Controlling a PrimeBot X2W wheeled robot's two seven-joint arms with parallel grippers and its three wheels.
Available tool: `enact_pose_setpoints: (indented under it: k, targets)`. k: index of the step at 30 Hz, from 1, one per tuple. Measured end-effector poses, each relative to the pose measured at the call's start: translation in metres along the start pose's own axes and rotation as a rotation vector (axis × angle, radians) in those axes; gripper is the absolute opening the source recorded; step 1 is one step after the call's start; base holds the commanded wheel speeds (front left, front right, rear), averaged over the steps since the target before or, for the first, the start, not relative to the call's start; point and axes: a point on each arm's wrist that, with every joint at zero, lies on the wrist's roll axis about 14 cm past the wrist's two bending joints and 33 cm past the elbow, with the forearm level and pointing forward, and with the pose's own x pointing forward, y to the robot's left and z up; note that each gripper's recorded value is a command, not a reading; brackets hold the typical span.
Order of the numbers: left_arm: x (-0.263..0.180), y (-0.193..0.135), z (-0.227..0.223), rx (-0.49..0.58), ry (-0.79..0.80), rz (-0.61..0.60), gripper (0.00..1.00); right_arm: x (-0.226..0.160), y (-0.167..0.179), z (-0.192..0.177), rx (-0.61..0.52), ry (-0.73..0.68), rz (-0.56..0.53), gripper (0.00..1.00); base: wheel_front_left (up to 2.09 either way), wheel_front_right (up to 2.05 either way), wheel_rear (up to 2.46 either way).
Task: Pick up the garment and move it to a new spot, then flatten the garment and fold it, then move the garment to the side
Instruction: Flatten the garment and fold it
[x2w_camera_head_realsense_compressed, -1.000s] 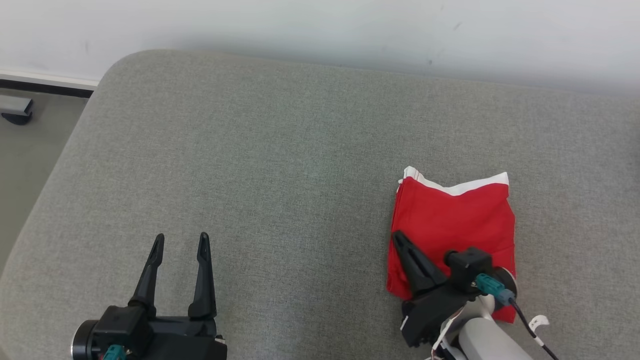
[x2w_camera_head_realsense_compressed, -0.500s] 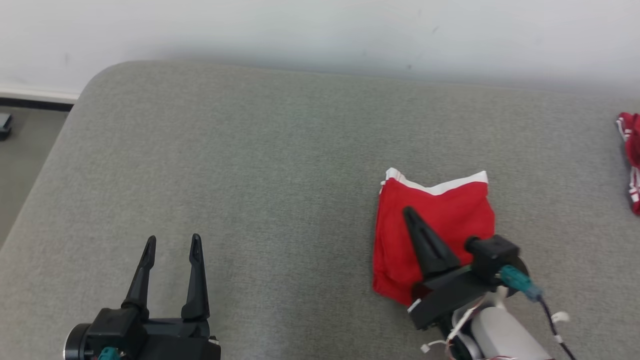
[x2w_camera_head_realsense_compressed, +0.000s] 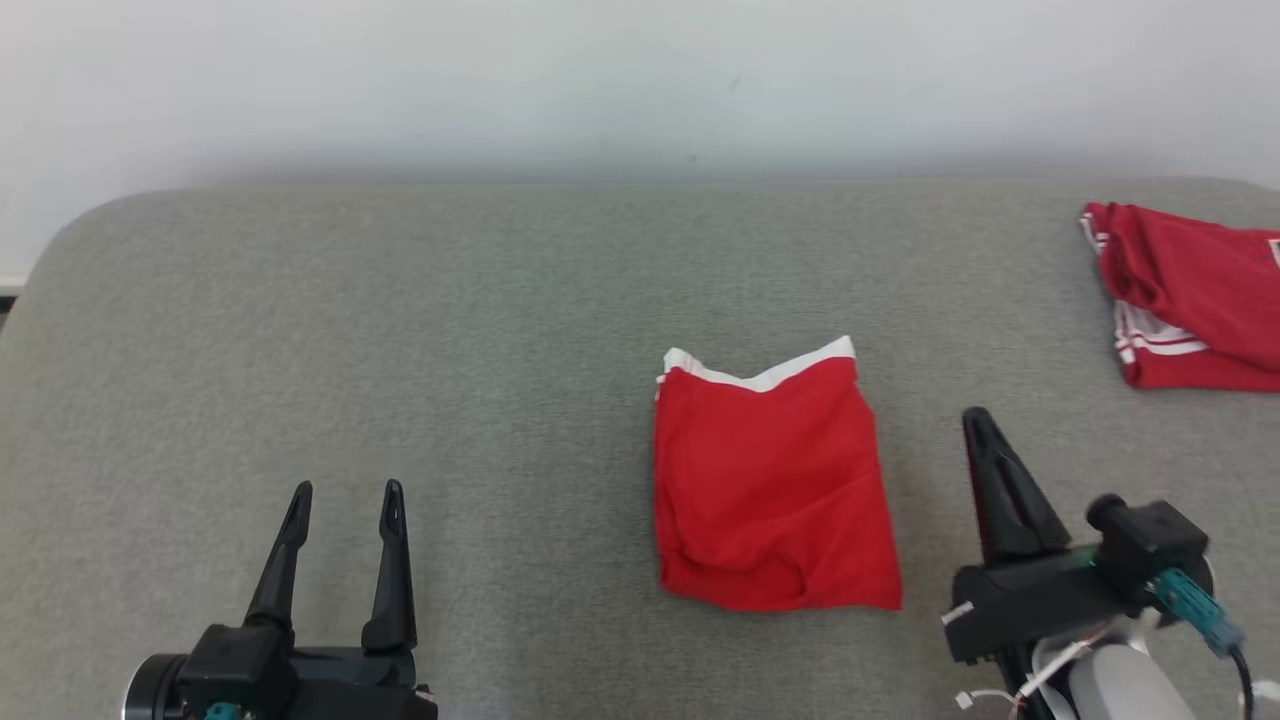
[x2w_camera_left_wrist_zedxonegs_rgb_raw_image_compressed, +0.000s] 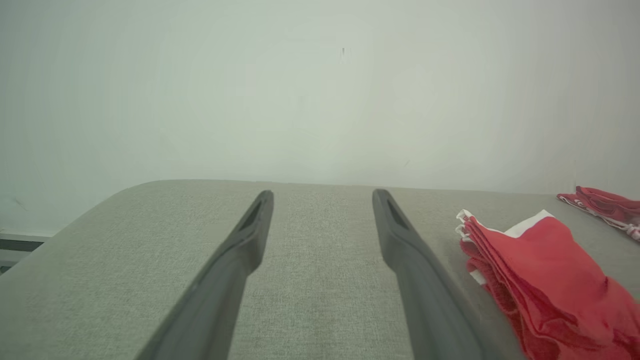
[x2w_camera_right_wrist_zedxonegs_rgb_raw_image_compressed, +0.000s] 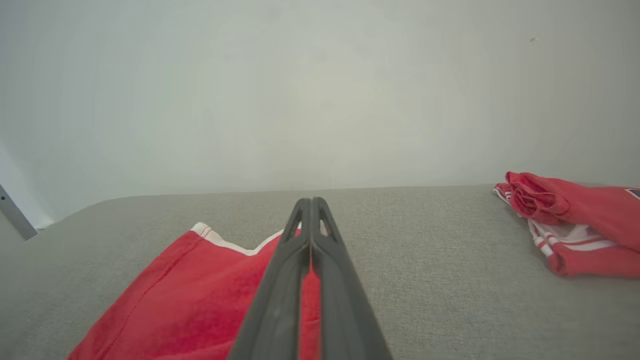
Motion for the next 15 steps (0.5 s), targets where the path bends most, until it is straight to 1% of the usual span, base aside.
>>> enact_pose_setpoints:
  k: [4, 9, 10, 11, 15]
  targets:
    - [0.002, -0.008, -0.003, -0.006, 0.007, -0.026, 1.00, -0.023, -0.020, 0.002, -0.013, 0.000, -0.067, 0.00, 0.00, 0.00, 0.00]
    - [-0.002, -0.012, -0.003, -0.002, 0.010, -0.041, 1.00, -0.048, -0.032, 0.003, -0.030, 0.002, -0.120, 0.00, 0.00, 0.00, 0.00]
    - [-0.003, -0.012, -0.003, -0.001, 0.011, -0.042, 1.00, -0.052, -0.034, 0.004, -0.032, -0.002, -0.130, 0.35, 0.00, 0.00, 0.00]
    - [-0.005, -0.013, -0.003, -0.001, 0.011, -0.045, 1.00, -0.056, -0.036, 0.006, -0.036, -0.006, -0.140, 1.00, 0.00, 0.00, 0.00]
    - [-0.015, -0.009, -0.001, 0.012, 0.012, -0.035, 1.00, -0.073, -0.037, 0.006, -0.034, -0.007, -0.163, 1.00, 0.00, 0.00, 0.00]
